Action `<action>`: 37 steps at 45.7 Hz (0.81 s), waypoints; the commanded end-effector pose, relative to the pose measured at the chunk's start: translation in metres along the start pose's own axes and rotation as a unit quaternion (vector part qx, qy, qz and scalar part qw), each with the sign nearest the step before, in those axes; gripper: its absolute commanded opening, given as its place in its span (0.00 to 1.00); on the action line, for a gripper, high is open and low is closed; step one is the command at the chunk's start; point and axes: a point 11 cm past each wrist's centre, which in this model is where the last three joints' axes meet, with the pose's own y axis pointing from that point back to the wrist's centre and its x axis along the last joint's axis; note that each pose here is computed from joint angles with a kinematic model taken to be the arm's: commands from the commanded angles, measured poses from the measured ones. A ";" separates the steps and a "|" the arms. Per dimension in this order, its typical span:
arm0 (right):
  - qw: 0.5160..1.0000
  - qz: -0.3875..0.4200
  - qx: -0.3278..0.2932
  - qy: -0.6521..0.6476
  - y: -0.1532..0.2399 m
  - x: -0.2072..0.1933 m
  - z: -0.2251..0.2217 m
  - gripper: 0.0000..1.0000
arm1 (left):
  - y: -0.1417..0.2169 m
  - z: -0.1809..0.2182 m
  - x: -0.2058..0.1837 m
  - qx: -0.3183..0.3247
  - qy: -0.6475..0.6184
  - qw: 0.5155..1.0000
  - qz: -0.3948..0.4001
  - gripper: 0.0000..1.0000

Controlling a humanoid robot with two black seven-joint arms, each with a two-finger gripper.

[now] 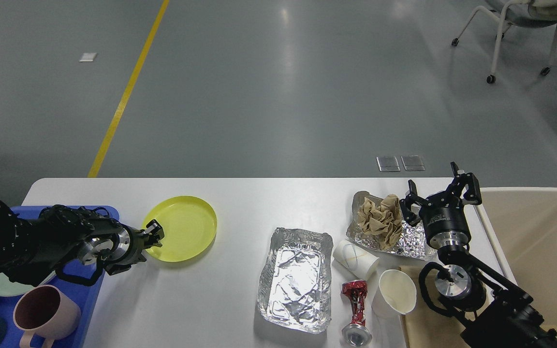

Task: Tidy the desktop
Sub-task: 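Grasp the rim of the yellow plate with the left gripper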

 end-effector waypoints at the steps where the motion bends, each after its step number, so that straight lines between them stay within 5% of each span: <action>1: 1.000 0.000 0.000 0.000 0.000 0.000 0.000 1.00 | -0.001 0.003 -0.003 -0.006 0.007 1.000 -0.004 0.39; 37: 1.000 0.000 0.000 0.000 0.000 0.000 0.000 1.00 | -0.002 -0.001 -0.009 -0.006 0.024 0.999 -0.029 0.04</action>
